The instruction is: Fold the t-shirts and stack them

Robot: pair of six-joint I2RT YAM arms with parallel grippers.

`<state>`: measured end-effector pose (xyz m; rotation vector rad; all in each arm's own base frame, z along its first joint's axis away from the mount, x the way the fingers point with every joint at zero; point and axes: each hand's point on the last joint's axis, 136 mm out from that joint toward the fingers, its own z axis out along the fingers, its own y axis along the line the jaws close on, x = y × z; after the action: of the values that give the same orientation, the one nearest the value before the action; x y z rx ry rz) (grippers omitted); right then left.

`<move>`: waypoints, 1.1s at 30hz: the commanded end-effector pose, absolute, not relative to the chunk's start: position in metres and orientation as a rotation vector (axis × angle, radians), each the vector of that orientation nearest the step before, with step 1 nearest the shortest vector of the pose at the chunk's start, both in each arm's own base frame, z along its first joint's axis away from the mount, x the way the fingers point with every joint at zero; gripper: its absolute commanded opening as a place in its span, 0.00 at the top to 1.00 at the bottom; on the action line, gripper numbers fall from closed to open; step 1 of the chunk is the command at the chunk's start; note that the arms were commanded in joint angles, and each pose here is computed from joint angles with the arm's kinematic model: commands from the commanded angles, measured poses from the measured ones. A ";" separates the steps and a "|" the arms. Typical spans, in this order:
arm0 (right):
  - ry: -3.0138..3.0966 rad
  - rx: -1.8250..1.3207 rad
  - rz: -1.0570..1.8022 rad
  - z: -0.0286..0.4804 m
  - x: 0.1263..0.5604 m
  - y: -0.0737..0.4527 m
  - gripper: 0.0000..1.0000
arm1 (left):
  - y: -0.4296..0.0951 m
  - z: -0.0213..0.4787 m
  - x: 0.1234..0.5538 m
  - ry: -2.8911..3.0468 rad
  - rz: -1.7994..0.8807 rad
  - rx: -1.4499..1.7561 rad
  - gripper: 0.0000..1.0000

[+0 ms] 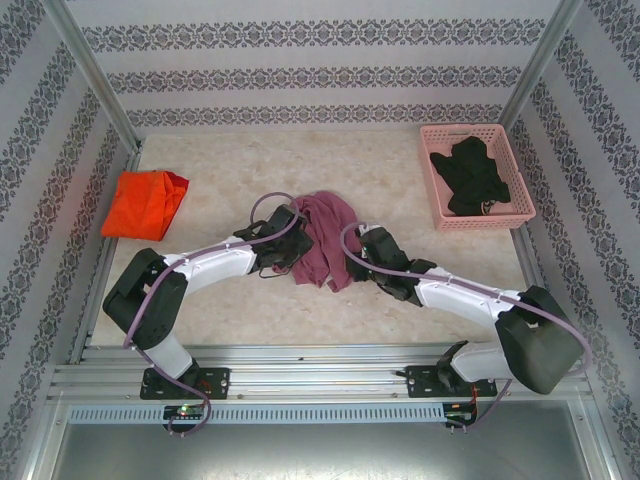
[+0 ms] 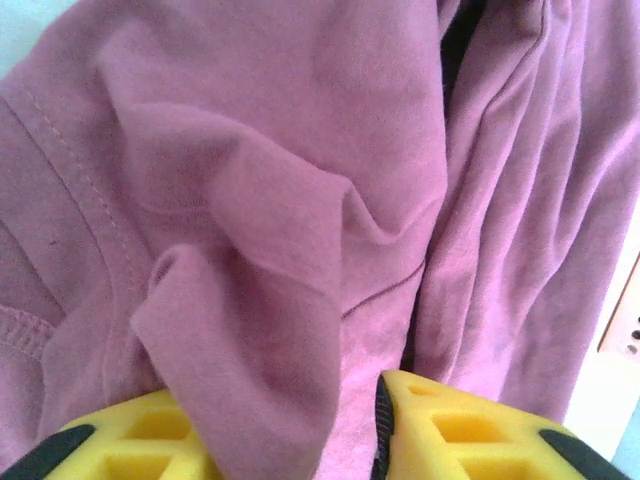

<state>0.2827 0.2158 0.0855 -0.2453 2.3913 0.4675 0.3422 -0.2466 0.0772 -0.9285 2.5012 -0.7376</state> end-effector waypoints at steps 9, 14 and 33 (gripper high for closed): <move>2.296 -0.552 0.283 0.082 0.271 0.248 0.50 | -0.235 0.083 0.355 2.461 -0.695 -0.927 1.00; 2.365 -0.582 0.224 0.053 0.265 0.258 0.51 | -0.228 0.081 0.353 2.457 -0.676 -0.935 1.00; 2.194 -0.254 0.245 0.121 0.286 0.191 1.00 | -0.163 0.130 0.357 2.286 -0.654 -0.898 1.00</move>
<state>0.2806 0.2071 0.1001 -0.3292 2.2524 0.2240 0.3577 -0.1799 0.1148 -0.9379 2.3321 -0.6844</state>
